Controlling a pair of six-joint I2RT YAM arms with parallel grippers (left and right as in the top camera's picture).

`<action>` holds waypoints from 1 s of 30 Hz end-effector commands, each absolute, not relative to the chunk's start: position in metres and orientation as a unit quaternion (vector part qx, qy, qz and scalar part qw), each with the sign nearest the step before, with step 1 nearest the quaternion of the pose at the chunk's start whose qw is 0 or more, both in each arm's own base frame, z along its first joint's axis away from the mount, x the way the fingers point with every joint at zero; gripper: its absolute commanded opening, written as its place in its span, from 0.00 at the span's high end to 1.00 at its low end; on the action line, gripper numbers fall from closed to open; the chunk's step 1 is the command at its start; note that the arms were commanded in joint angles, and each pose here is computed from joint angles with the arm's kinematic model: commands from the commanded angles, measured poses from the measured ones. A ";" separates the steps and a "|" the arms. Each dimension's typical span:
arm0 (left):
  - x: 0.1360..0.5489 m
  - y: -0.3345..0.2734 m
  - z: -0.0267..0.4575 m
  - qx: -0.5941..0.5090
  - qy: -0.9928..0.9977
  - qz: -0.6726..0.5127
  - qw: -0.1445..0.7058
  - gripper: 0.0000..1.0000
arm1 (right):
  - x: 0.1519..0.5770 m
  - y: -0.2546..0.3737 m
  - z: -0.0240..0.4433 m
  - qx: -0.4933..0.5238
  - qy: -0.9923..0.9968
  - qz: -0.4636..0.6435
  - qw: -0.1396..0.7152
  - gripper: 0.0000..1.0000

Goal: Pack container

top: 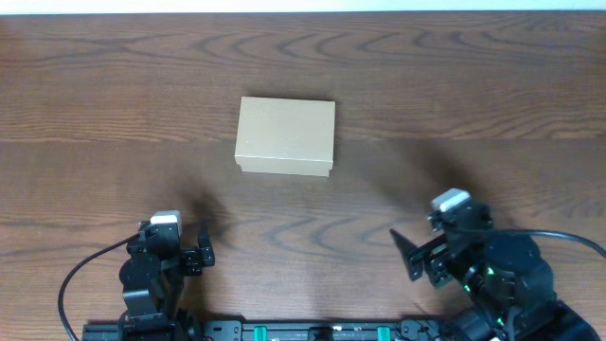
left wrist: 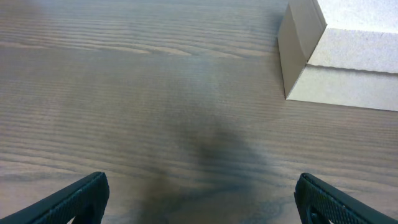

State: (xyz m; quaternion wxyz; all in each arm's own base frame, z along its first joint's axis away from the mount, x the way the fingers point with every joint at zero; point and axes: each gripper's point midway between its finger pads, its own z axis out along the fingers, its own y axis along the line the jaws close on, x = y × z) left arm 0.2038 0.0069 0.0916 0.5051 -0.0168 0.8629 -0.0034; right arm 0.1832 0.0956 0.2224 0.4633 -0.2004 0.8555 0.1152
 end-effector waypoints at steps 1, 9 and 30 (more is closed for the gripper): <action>0.204 0.008 0.091 -0.014 0.862 0.000 0.507 0.05 | 0.190 0.071 0.207 -0.147 0.863 0.078 0.476 0.01; 0.204 0.008 0.091 -0.014 0.862 0.000 0.507 0.04 | 0.191 0.039 0.158 -0.079 0.865 0.041 0.494 0.01; 0.204 0.008 0.091 -0.014 0.862 0.000 0.507 0.05 | 0.192 0.012 0.089 0.013 0.878 0.040 0.477 0.01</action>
